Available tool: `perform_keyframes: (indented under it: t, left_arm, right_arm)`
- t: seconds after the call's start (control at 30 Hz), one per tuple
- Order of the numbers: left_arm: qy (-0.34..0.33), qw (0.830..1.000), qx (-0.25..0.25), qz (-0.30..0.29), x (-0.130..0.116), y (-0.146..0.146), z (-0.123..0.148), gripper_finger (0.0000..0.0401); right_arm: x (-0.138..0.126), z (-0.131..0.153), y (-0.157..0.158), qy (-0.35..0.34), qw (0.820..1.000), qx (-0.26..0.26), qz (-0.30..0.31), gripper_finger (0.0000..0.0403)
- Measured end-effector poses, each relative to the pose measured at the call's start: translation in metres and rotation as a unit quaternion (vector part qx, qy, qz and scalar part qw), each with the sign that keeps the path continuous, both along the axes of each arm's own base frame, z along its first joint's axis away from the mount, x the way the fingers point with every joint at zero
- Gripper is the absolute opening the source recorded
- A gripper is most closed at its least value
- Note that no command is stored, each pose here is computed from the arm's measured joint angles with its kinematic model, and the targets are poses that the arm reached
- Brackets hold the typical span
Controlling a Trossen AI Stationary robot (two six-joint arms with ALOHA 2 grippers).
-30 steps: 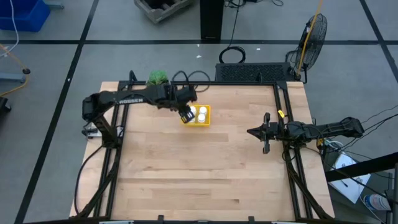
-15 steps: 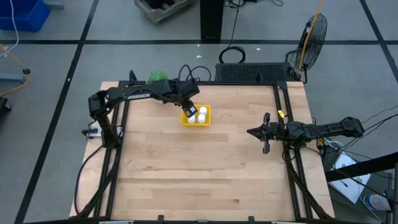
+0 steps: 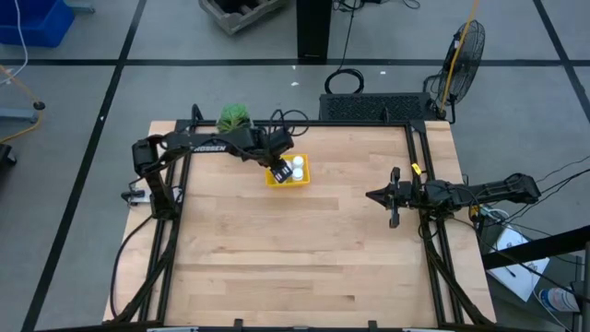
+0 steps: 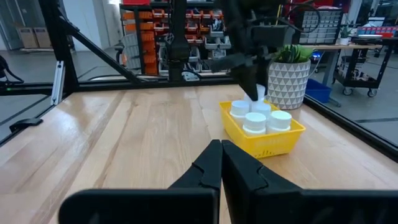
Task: Pick and place pill bottles into a basket
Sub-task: Put the white pill bottle into the yellow basket, then return to Home Position
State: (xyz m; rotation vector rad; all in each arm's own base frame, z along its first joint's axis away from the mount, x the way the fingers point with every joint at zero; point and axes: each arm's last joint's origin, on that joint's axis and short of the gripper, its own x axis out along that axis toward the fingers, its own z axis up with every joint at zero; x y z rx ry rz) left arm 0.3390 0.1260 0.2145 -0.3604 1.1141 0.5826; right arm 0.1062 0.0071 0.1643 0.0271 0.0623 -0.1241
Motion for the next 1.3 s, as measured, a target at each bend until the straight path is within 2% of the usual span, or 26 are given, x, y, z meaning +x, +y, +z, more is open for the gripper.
perform_keyframes:
  t: [0.07, 0.23, 0.5, 0.8, 1.13, 1.3]
  left_arm:
    - [-0.004, 1.000, 0.001, 0.002, 0.000, 0.000, -0.004, 0.0164]
    - [-0.015, 1.000, 0.002, 0.005, -0.002, -0.001, -0.012, 0.0165]
    - [-0.031, 0.999, -0.021, 0.028, -0.005, 0.001, -0.020, 0.0241]
    - [-0.008, 0.999, -0.032, 0.010, -0.009, -0.002, -0.019, 0.0269]
    - [-0.088, 0.996, 0.007, 0.024, -0.021, -0.003, 0.028, 0.0270]
    - [-0.103, 0.993, -0.010, 0.059, -0.037, -0.016, 0.051, 0.0271]
  right_arm:
    - [0.000, 0.000, 0.000, 0.000, 1.000, 0.000, 0.000, 0.0000]
    - [0.000, 0.000, 0.000, 0.000, 1.000, 0.000, 0.000, 0.0000]
    - [0.000, 0.000, 0.000, 0.000, 1.000, 0.000, 0.000, 0.0000]
    - [0.000, 0.000, 0.000, 0.000, 1.000, 0.000, 0.000, 0.0000]
    - [0.000, 0.000, 0.000, 0.000, 1.000, 0.000, 0.000, 0.0000]
    - [0.000, 0.000, 0.000, 0.000, 1.000, 0.000, 0.000, 0.0000]
